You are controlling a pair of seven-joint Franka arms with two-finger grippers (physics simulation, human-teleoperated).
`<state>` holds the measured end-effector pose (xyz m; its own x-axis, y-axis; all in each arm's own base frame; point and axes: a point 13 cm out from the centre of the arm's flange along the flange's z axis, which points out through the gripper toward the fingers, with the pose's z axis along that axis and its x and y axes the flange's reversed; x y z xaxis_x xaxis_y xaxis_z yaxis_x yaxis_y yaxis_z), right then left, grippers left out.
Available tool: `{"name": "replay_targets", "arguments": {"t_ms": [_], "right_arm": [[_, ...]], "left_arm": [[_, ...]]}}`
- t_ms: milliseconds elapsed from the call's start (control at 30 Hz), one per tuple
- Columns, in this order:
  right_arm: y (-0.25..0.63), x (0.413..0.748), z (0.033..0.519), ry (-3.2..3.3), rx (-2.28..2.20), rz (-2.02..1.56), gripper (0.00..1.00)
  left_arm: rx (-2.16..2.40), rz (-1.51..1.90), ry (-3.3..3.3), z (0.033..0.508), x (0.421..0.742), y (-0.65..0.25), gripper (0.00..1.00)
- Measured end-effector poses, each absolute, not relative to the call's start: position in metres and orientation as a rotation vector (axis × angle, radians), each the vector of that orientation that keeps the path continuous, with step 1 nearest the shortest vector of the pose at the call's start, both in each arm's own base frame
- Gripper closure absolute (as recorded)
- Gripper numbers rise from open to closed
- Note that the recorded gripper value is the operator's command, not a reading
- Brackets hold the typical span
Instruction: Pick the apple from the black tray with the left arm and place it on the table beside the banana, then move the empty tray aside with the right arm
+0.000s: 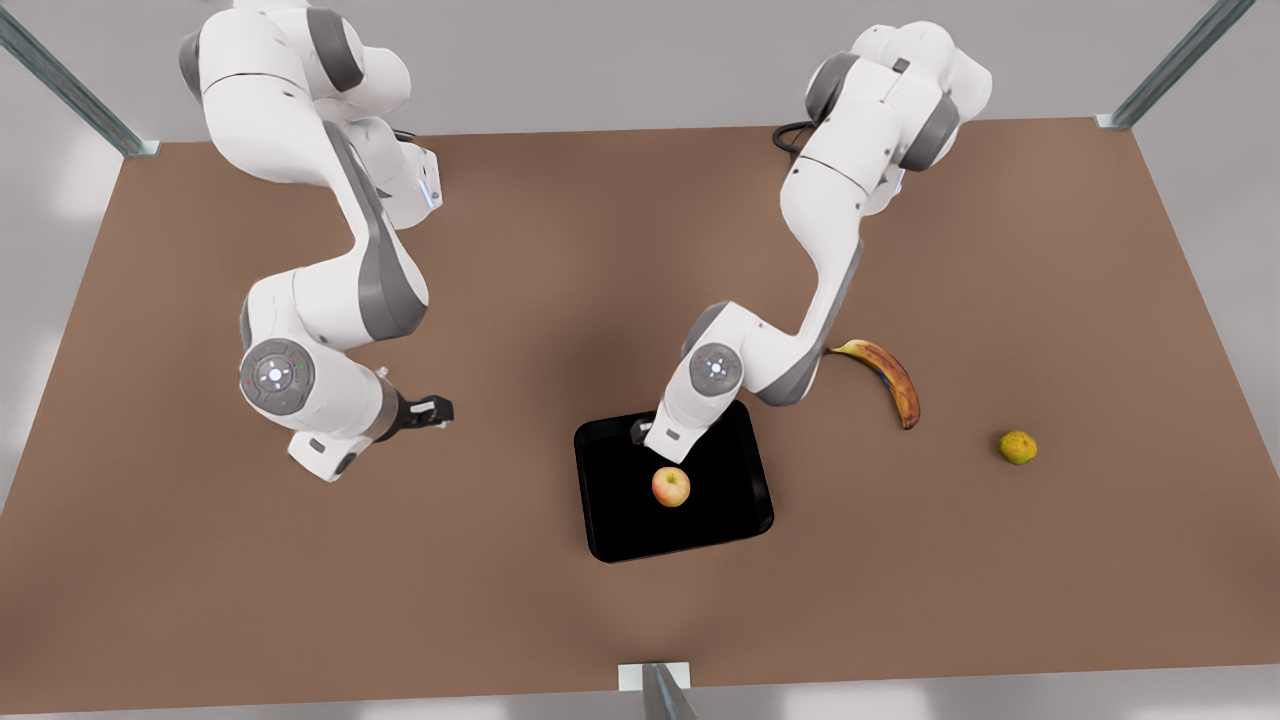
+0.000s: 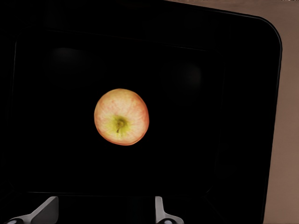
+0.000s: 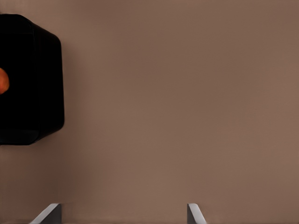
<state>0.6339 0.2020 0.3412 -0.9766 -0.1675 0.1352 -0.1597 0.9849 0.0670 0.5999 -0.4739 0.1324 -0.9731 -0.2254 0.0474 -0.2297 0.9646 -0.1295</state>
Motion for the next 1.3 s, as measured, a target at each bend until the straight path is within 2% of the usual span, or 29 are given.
{"name": "replay_targets", "arguments": {"t_ms": [167, 233, 400, 633, 667, 767, 833, 1133, 1300], "right_arm": [[0.217, 0.64, 0.31, -2.979, 0.223, -0.104, 0.0], [0.225, 0.643, 0.303, -2.988, 0.223, -0.105, 0.0], [0.227, 0.651, 0.302, -3.018, 0.192, -0.116, 0.0], [0.226, 0.657, 0.309, -3.047, 0.161, -0.123, 0.0], [0.221, 0.66, 0.324, -3.069, 0.148, -0.126, 0.0], [0.18, 0.653, 0.42, -3.172, 0.078, -0.129, 0.0], [0.154, 0.639, 0.442, -3.173, 0.062, -0.066, 0.0], [0.142, 0.628, 0.421, -3.103, 0.101, 0.039, 0.0], [0.152, 0.649, 0.369, -3.078, 0.12, 0.06, 0.0]], "left_arm": [[0.44, 0.221, -3.09, 0.107, 0.605, -0.477, 0.0], [0.466, 0.24, -3.114, 0.111, 0.617, -0.478, 0.0], [0.519, 0.253, -3.168, 0.121, 0.64, -0.473, 0.0], [0.561, 0.25, -3.184, 0.114, 0.649, -0.473, 0.0], [0.565, 0.248, -3.184, 0.11, 0.65, -0.474, 0.0], [0.575, 0.242, -3.183, 0.1, 0.651, -0.475, 0.0], [0.581, 0.247, -3.186, 0.096, 0.653, -0.477, 0.0], [0.595, 0.24, -3.209, 0.079, 0.662, -0.476, 0.0], [0.562, 0.22, -3.228, 0.071, 0.662, -0.475, 0.0]]}}
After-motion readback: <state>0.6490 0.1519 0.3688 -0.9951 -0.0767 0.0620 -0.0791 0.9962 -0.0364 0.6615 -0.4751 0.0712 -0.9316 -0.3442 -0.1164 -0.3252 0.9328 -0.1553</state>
